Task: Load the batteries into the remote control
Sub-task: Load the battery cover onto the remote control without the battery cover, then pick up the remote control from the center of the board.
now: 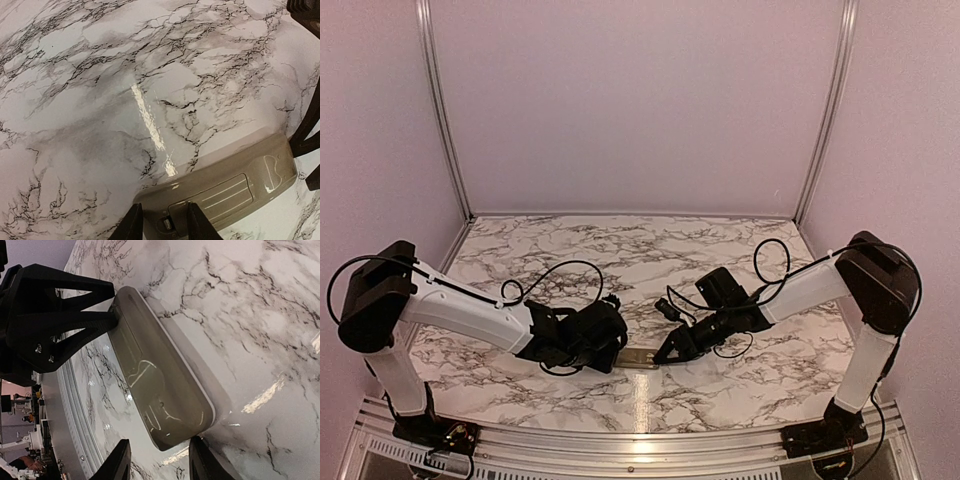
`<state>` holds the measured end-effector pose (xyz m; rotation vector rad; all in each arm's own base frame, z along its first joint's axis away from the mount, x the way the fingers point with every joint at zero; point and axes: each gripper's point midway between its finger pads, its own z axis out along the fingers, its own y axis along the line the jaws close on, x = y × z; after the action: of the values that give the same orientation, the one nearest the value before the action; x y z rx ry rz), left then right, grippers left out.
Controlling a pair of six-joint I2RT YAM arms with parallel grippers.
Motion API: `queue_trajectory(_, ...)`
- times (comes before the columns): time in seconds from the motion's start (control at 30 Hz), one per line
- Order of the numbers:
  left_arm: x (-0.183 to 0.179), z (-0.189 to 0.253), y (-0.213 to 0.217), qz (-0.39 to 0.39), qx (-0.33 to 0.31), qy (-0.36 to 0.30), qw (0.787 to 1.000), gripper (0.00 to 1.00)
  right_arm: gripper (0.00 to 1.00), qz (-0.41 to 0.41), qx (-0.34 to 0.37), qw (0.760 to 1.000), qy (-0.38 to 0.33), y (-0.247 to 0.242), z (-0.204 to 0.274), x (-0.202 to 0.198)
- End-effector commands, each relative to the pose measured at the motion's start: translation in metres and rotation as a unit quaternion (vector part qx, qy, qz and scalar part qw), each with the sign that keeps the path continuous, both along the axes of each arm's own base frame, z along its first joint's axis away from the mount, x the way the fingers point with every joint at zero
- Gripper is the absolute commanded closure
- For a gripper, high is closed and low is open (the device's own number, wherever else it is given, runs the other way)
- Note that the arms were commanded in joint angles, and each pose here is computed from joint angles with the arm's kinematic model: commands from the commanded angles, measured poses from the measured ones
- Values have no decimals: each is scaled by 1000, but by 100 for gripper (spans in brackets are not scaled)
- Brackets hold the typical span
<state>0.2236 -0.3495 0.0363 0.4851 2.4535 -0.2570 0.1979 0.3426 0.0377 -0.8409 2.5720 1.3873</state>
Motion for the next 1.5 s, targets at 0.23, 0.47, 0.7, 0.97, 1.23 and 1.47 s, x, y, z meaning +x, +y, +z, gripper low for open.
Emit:
queue_trajectory(0.23, -15, -35, 57, 17, 75, 47, 996, 79, 62, 6, 10, 1000, -15, 8, 7, 3)
queue_trajectory(0.47, -12, -35, 57, 17, 70, 46, 996, 85, 62, 5, 10, 1000, -13, 8, 6, 4)
queue_trajectory(0.7, -3, -7, 42, 0, 33, 17, 999, 65, 62, 6, 13, 1000, -18, 9, 11, 6)
queue_trajectory(0.97, 8, 61, 29, -112, -1, -62, 992, 23, 43, -10, 60, 996, -73, -4, 54, 26)
queue_trajectory(1.23, -16, 59, -1, -300, 23, -22, 953, 3, 9, -29, 115, 980, -162, -25, 115, 40)
queue_trajectory(1.47, -13, 26, -11, -362, 100, 14, 927, 10, 2, -42, 148, 964, -218, -36, 149, 41)
